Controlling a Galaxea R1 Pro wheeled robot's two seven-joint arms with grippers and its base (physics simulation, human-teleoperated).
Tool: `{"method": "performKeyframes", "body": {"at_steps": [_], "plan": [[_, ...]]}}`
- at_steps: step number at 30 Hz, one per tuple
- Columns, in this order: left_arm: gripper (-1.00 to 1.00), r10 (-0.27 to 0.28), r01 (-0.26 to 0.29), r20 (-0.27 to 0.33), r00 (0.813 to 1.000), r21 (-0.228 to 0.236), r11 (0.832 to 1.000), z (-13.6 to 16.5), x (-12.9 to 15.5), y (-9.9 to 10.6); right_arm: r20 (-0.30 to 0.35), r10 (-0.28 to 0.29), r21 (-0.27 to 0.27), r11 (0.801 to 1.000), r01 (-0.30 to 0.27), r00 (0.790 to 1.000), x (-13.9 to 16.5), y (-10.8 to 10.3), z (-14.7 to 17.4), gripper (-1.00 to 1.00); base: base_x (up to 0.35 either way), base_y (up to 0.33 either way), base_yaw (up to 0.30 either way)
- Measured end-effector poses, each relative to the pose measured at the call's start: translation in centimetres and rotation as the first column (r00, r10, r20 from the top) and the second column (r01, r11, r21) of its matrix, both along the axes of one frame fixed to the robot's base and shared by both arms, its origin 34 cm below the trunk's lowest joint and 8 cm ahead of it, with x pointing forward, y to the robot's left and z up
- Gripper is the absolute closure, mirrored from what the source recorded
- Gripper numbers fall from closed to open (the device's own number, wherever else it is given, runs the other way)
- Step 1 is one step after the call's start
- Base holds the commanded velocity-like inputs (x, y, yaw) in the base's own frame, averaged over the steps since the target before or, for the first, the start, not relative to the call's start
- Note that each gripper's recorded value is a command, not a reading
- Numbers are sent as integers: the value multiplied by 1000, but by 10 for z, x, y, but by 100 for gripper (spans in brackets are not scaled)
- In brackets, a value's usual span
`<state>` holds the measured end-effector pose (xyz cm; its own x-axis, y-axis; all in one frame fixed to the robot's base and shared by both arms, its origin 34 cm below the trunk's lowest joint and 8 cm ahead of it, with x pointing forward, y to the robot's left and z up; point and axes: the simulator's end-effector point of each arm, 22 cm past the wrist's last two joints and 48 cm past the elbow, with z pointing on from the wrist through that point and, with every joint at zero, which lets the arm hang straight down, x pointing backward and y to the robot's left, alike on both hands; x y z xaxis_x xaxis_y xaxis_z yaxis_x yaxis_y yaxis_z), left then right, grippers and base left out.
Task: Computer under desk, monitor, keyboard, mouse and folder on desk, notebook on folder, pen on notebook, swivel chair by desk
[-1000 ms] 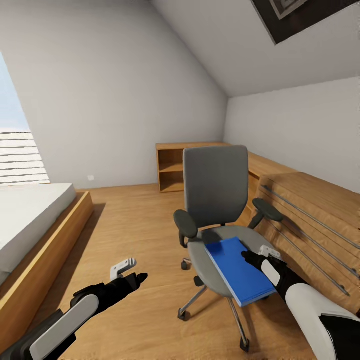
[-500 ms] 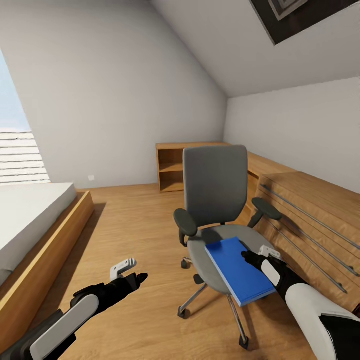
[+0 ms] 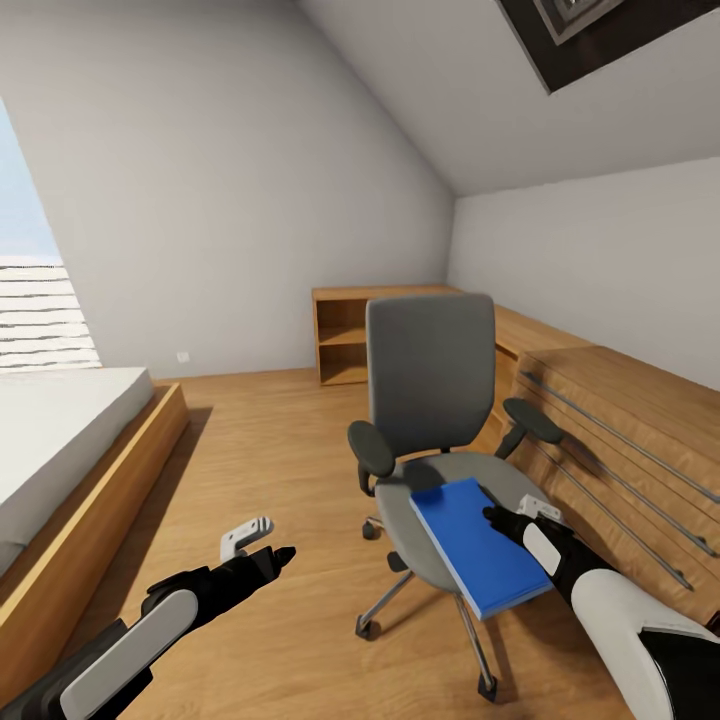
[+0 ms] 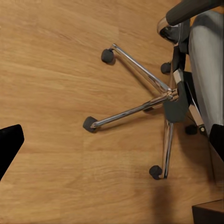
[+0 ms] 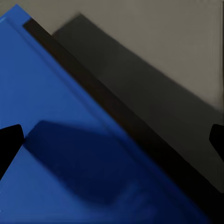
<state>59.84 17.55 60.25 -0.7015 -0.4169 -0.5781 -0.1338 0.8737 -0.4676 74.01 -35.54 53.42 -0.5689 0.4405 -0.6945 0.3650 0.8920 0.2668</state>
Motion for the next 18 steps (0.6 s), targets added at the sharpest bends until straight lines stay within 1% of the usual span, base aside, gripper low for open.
{"method": "performKeyframes", "body": {"at_steps": [18], "plan": [[-100, 1, -1, -4, 1000, -2, 1000, 37, 7, -1, 15, 0, 1, 1000, 0, 1000, 10, -1, 42, -100, 0, 0, 0]]}}
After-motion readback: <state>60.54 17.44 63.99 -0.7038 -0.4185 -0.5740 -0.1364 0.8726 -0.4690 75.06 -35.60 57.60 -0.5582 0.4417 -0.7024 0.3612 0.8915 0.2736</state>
